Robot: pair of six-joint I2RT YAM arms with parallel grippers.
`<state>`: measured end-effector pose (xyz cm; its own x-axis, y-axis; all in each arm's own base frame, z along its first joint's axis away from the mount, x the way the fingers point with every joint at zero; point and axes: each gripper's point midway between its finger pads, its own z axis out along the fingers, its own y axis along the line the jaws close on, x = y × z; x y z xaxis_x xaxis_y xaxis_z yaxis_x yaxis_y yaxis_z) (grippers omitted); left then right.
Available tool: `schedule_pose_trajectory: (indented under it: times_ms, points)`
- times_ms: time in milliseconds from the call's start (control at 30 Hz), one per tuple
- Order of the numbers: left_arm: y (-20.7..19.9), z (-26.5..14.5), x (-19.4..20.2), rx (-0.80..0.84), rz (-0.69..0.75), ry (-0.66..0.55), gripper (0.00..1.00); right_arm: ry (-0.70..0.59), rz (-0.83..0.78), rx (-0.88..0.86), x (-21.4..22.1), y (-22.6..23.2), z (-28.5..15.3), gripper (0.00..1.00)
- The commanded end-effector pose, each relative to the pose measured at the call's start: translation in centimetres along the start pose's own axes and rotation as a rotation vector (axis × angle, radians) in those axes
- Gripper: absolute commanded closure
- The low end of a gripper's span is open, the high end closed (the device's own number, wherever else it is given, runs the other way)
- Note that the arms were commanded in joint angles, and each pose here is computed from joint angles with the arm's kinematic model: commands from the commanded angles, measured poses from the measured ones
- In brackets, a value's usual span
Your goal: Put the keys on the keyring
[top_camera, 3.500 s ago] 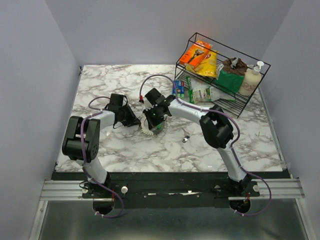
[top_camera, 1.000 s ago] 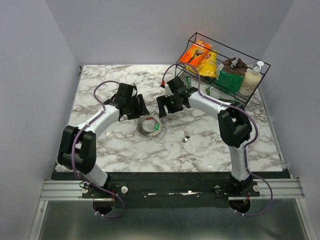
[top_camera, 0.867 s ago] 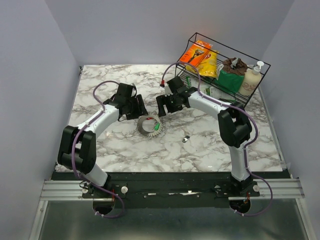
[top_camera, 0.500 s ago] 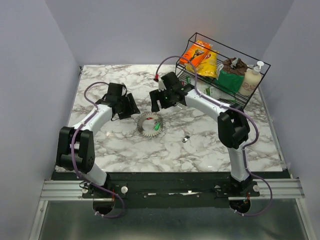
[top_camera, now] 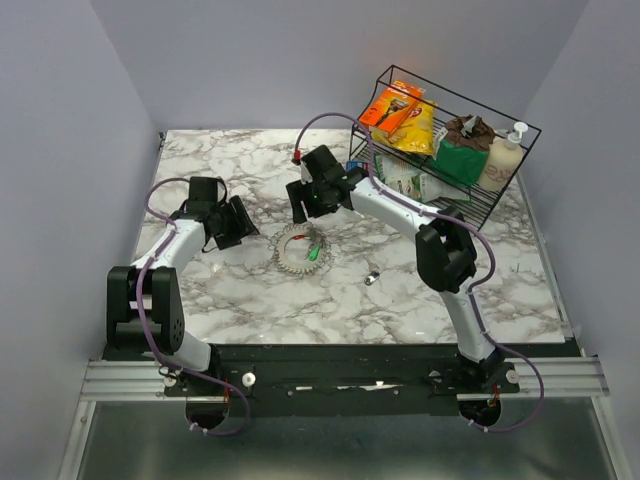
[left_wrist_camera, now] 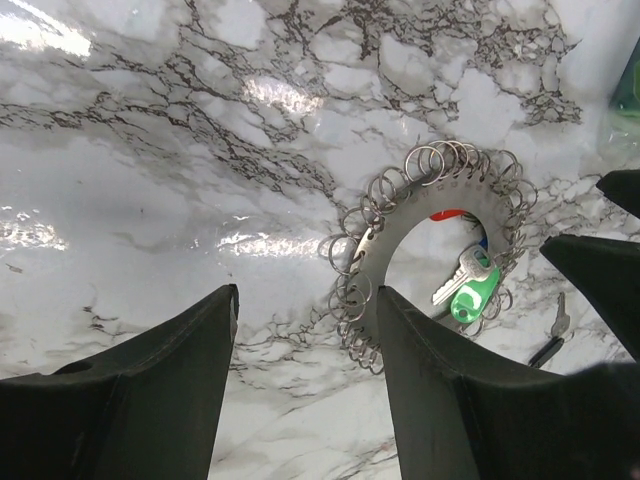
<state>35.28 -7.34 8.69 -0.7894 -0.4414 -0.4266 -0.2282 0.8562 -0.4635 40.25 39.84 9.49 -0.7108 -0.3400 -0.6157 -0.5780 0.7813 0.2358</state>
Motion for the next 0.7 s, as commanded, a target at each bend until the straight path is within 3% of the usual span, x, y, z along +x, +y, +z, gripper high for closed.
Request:
schedule_pose_trajectory:
  times_ms: [0,667]
  points:
    - [-0.6,-0.2,1.1,0.070,0.009,0.018,0.34,0.032,0.017,0.064,0.6,-0.4,0.6,0.28]
    - [-1.5,0.3,2.0,0.143,-0.013,0.048,0.34,0.069,0.027,0.084,1.7,0.4,2.0,0.35]
